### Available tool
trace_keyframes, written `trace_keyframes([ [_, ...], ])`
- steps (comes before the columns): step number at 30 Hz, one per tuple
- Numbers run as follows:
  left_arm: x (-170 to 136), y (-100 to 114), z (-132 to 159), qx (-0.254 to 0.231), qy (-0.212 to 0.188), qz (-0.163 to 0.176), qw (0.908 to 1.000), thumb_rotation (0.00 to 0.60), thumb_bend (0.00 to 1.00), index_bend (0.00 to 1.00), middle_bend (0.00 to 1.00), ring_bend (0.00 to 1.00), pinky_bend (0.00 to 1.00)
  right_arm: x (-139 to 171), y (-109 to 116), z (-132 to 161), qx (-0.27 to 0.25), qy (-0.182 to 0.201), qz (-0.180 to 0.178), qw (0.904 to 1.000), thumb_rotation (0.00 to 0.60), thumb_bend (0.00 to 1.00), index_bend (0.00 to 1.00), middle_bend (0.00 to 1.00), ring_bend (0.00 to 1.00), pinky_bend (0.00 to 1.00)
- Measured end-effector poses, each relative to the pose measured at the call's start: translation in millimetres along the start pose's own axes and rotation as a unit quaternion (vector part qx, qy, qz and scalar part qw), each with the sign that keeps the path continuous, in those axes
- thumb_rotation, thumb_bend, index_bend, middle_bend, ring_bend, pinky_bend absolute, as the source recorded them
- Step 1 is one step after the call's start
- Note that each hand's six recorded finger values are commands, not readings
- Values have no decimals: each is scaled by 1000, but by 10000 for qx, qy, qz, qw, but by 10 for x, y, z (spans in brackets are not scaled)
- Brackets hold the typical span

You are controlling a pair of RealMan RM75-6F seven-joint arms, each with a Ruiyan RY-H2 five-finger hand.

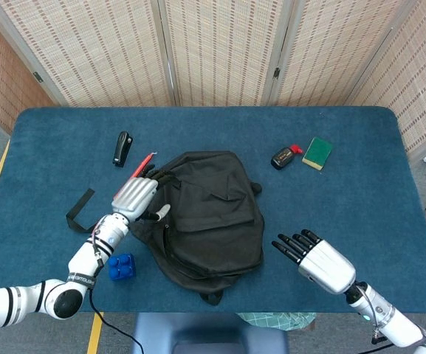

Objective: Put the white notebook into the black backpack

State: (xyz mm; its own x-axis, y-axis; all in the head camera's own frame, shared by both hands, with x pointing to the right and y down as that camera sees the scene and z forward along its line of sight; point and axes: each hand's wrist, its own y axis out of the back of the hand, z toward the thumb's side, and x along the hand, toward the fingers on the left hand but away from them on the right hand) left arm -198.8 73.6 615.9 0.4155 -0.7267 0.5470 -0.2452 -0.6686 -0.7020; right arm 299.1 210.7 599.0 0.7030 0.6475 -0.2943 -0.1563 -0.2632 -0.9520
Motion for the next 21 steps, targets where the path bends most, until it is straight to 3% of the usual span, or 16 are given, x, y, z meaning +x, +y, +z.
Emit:
trace_keyframes([
  [2,-86,30,-84,86,55,165,9998,600,460,272,202,178,8,29,20,-106,-79,-251,-8,9997,600,78,181,241,340,348],
  [5,-236,75,-247,275,183,453,9984,600,460,268,201,178,2,64,37,-275,-67,-660,-1,9978,600,77,36,145,284,310],
  [7,-359,88,-395,381,333,627,9967,600,460,262,201,177,0,87,45,-380,-61,-932,22,9956,600,77,7,107,241,268],
  [14,-780,121,-839,584,738,1056,9899,600,460,240,184,167,0,211,130,-788,-412,-1815,136,9824,600,77,0,59,152,151],
  [21,-1284,157,-1227,735,1153,1521,9789,600,443,203,151,142,0,464,152,-1019,-624,-2439,182,9676,600,77,0,57,131,109],
])
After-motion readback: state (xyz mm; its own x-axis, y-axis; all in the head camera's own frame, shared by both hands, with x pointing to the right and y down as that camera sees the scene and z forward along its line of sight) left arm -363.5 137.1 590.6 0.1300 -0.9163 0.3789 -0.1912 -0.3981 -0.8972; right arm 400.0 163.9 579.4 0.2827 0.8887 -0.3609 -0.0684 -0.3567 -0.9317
